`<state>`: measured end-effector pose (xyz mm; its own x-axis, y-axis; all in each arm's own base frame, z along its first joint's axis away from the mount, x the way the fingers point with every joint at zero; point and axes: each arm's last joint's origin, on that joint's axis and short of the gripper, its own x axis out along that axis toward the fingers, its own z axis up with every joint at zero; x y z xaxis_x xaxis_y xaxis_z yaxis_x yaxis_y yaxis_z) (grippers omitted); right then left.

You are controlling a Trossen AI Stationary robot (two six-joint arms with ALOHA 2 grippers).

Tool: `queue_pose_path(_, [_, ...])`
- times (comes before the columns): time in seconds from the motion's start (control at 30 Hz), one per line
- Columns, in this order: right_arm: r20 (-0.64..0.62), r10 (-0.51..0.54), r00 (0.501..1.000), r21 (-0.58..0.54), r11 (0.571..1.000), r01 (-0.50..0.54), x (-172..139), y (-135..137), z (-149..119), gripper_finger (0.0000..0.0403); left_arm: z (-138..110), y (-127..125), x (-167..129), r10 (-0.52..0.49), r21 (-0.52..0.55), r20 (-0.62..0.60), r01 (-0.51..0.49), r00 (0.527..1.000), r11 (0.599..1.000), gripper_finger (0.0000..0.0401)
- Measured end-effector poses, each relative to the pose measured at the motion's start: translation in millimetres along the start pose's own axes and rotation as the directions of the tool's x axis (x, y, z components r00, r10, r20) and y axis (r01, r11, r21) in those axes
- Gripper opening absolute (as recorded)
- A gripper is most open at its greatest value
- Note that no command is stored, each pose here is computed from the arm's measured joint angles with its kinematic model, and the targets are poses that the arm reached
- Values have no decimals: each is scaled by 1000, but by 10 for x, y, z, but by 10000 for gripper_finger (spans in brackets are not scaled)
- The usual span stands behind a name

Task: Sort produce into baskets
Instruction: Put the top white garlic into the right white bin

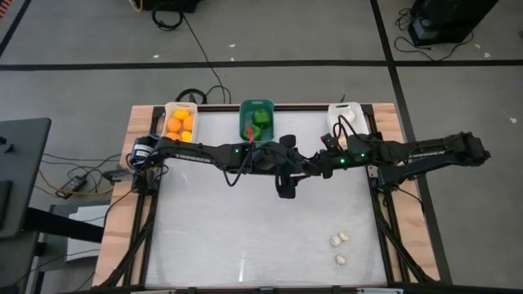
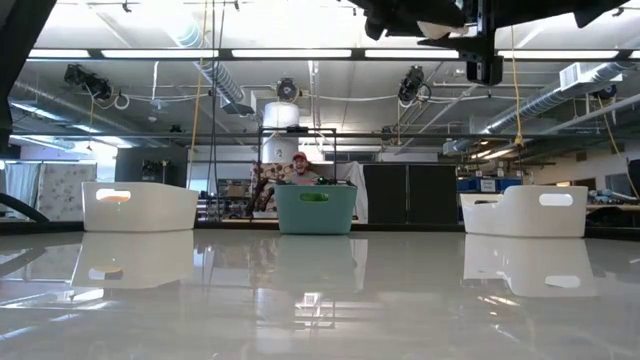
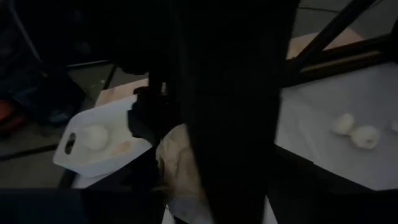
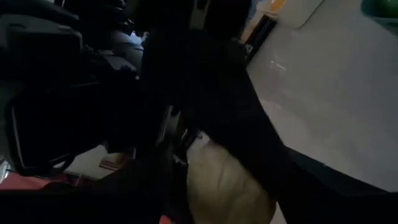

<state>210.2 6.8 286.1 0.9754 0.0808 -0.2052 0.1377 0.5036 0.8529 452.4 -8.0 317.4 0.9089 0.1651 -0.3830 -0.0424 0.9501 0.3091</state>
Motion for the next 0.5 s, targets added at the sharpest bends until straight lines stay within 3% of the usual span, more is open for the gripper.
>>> queue_pose_path(0.3, [1, -58, 998, 11, 998, 58, -3, -34, -30, 183, 11, 61, 6, 33, 20, 3, -33, 999, 999, 228])
queue_pose_path(0.5, [37, -67, 997, 13, 998, 67, -3, -35, -11, 94, 42, 77, -31, -5, -113, 0, 5, 1000, 994, 229])
